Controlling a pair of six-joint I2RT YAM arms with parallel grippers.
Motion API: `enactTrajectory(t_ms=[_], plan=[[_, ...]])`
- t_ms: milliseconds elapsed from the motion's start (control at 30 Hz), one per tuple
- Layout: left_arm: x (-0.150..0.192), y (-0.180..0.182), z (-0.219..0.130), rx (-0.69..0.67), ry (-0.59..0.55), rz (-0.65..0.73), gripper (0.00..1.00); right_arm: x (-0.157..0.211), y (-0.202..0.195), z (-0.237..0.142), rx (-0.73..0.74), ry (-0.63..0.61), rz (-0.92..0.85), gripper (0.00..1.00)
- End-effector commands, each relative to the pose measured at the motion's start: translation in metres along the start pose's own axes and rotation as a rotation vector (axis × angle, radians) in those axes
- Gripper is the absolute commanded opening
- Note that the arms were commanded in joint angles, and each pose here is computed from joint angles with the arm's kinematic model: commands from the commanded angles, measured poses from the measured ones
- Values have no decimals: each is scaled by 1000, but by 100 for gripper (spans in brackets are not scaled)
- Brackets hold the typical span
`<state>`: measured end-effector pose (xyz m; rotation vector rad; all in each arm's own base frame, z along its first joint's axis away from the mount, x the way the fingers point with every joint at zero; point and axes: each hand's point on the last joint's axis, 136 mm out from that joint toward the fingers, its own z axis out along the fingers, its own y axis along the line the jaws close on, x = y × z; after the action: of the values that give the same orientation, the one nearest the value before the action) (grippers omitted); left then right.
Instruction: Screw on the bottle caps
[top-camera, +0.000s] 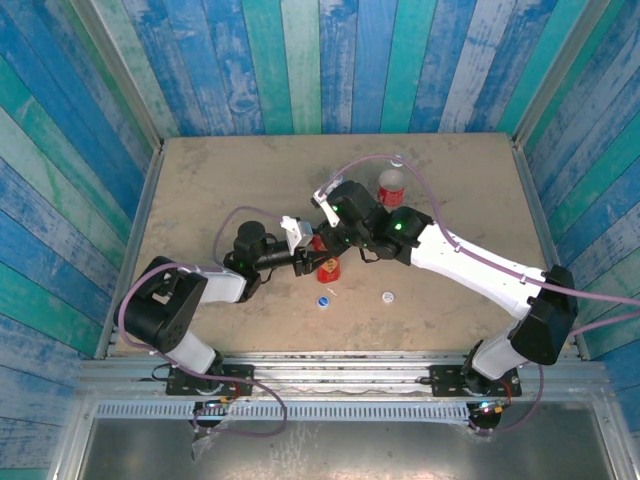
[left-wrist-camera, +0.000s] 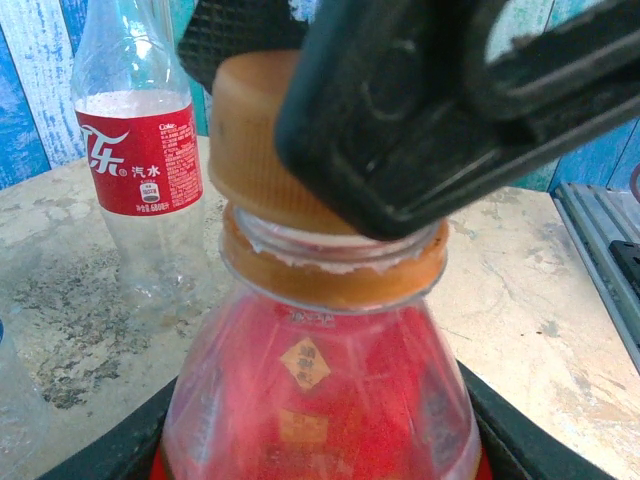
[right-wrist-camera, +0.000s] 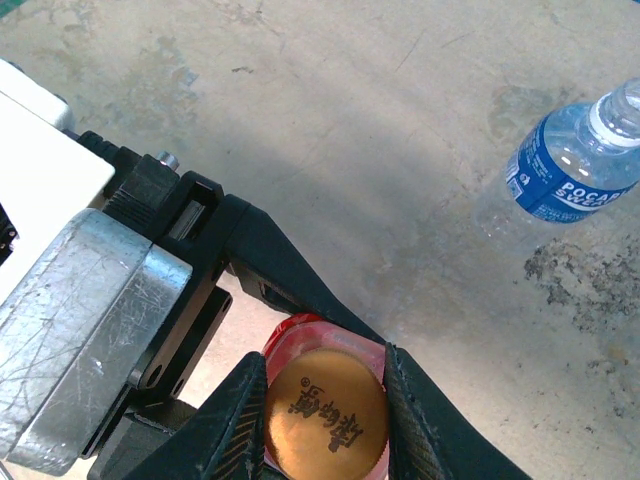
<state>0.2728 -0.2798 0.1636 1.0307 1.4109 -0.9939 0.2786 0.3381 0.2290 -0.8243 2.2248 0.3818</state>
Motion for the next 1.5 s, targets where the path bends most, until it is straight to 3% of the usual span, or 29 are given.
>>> enactTrajectory(t_ms=[0,233,1467], plan=[[12,-6,4,30,43,-39,56,48,4,12,2,176,-7,32],[13,-5,4,28,46,-41,56,43,6,13,-24,102,39,30],[14,-4,6,28,49,-57,56,42,0,4,-22,5,82,38]])
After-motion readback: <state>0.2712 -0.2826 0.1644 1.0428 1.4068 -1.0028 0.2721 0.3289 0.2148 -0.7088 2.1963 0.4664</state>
